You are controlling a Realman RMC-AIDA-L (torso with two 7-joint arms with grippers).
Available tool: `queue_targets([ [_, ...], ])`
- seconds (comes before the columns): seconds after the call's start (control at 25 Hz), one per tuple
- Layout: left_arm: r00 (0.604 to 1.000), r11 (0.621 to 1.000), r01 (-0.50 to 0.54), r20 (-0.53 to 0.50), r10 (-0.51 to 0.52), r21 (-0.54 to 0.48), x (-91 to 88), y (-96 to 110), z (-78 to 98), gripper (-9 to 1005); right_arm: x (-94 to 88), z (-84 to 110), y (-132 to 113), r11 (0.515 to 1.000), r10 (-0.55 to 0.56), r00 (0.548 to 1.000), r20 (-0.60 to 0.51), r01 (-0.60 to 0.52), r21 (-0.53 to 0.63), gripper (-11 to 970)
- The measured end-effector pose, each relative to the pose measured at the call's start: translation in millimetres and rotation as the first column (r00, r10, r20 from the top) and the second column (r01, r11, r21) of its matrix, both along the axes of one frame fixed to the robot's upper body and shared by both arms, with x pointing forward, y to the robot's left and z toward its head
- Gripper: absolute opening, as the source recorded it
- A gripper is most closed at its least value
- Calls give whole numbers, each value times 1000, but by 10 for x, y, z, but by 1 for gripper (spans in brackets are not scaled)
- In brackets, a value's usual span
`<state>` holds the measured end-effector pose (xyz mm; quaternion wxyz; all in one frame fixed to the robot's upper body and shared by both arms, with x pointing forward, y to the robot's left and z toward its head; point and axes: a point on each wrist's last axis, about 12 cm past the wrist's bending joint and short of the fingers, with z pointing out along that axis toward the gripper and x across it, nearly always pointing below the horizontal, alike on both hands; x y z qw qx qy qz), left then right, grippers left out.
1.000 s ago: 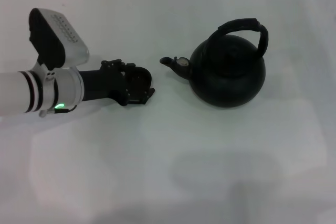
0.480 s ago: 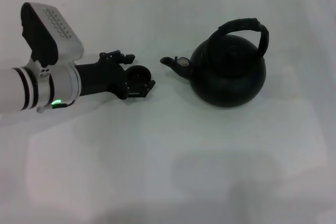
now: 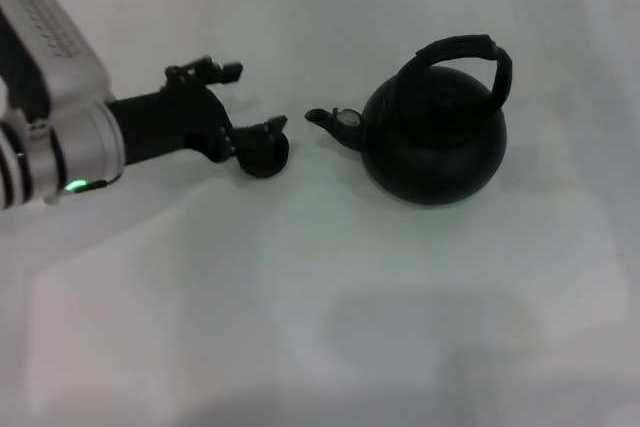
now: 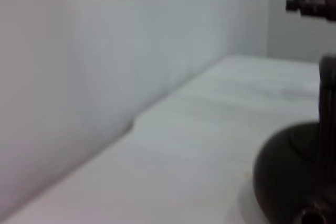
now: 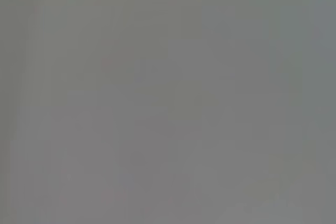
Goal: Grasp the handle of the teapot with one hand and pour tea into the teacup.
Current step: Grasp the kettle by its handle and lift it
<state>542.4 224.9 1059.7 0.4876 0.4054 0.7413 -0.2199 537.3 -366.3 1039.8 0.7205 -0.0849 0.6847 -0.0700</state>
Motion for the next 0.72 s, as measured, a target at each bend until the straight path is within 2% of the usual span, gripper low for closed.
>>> queue_targets([
  [0.16, 996, 996, -57, 59, 60, -62, -90, 228, 125, 879, -19, 0, -23, 1000, 0, 1000, 0, 0, -7, 582],
  [0.36, 976, 965, -158, 114, 184, -209, -291, 685, 185, 879, -101, 11, -40, 1000, 19, 999, 29, -19, -9, 582],
  [0.56, 929, 898, -216, 203, 310, -384, -668, 1144, 108, 878, -243, 8, -69, 975, 211, 977, -39, -207, 86, 582],
  [0.72, 884, 854, -289, 222, 412, -433, -895, 1358, 22, 878, -380, 135, -159, 923, 362, 927, -101, -340, 182, 583],
])
